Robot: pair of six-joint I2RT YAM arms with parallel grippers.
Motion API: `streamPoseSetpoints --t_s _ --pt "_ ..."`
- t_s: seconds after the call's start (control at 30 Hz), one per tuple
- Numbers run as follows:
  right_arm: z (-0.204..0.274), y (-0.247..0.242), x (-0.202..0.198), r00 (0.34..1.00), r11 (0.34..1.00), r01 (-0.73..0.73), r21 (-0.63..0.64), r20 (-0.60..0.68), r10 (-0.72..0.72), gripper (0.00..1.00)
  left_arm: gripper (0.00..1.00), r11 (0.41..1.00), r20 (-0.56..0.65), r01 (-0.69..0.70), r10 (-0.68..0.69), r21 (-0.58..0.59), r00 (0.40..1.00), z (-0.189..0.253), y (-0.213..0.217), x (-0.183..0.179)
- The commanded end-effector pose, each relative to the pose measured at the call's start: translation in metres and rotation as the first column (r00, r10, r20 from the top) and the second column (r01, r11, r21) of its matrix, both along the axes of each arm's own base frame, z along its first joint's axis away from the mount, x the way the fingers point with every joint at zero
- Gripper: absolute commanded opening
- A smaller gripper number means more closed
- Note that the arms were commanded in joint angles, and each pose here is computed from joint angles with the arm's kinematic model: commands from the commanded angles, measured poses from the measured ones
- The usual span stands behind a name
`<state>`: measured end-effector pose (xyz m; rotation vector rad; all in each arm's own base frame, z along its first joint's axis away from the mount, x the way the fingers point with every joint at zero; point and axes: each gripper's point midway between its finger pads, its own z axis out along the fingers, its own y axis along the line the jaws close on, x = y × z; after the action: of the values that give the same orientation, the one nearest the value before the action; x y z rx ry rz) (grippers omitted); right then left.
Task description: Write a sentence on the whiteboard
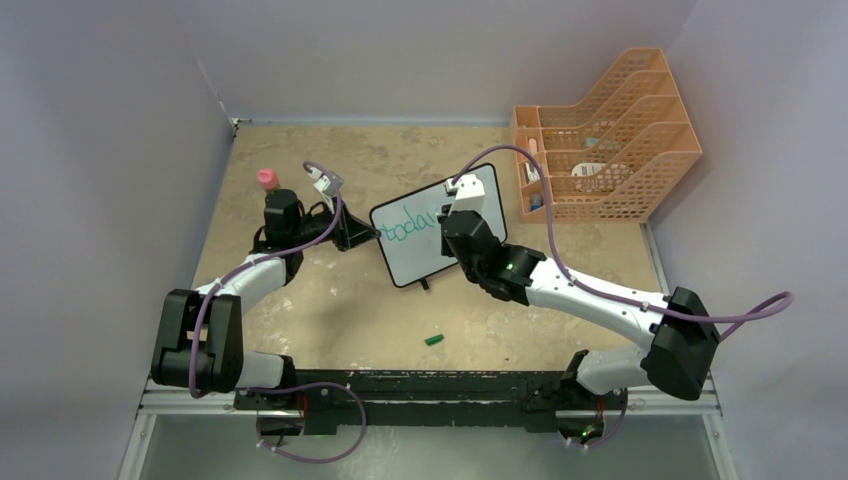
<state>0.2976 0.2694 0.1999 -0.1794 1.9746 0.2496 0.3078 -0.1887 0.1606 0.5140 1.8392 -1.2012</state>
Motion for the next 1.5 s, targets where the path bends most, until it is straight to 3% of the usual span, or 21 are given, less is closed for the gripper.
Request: streamPoseSetpoints --t_s 0.0,1.47 --pt "0.009 -0.001 0.001 1.0 0.999 0.013 0.03 0.003 -0.013 0.0 0.0 1.0 0.1 0.022 -0.022 0.007 0.995 0.019 -0.003 0.004" --pt "-0.029 0.008 -0.027 0.988 0.996 -0.086 0.01 -0.128 0.087 0.0 0.0 1.0 0.099 0.017 -0.018 0.009 0.995 0.019 -0.002 0.005"
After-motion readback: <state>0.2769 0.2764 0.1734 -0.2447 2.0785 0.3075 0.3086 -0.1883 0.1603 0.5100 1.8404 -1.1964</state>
